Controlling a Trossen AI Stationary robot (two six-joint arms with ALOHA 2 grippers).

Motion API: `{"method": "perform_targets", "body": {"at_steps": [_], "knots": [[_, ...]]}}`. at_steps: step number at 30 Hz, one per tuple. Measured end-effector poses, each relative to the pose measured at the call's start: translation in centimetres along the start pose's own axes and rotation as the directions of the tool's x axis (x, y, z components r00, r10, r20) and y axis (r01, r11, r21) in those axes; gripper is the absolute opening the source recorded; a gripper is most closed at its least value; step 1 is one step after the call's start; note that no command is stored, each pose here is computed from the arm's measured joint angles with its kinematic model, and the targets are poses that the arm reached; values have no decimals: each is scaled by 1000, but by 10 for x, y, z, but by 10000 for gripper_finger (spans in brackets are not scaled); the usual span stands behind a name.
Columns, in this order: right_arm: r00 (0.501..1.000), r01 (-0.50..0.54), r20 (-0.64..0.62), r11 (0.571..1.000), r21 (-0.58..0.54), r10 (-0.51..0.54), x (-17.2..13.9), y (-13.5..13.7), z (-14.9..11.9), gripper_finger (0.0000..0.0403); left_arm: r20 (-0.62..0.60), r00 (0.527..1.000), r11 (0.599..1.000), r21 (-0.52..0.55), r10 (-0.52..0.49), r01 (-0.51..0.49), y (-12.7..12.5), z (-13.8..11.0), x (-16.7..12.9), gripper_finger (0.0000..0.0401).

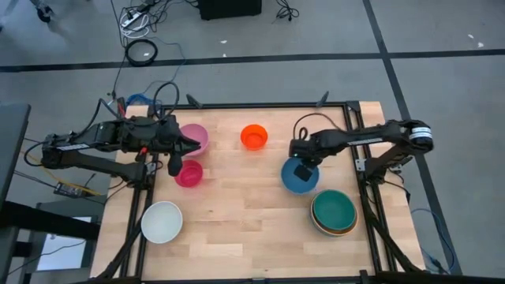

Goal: Nest bowls inside each other
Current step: Stack the blue bowl into the dark green bowl

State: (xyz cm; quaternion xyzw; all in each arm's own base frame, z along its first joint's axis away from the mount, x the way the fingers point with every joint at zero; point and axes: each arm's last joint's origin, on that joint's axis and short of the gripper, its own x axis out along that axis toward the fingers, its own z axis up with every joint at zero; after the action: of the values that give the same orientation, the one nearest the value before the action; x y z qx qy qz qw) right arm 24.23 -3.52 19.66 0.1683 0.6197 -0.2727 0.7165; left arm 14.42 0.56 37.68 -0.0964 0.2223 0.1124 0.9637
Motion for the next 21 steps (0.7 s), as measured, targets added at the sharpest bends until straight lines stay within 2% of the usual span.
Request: {"method": "perform_targets", "body": {"at_steps": [6,10,13,17,19,21], "knots": [[993,-76,98,995,65,69,-43,-18,-20,0,-1,1000,1000,0,0,0,0,0,0,58],[971,-201,153,975,97,185,-73,-29,-42,0,-1,1000,1000,0,0,0,0,0,0,58],[938,-327,163,938,112,307,-94,-35,-65,0,-1,1000,1000,0,0,0,0,0,0,58],[864,-498,140,861,106,483,-115,-37,-94,0,-1,1000,1000,0,0,0,0,0,0,58],[832,-554,113,824,115,543,-121,-34,-105,0,-1,1000,1000,0,0,0,0,0,0,58],[814,-581,79,807,108,575,-125,-30,-114,0,-1,1000,1000,0,1,-1,0,0,0,58]]}}
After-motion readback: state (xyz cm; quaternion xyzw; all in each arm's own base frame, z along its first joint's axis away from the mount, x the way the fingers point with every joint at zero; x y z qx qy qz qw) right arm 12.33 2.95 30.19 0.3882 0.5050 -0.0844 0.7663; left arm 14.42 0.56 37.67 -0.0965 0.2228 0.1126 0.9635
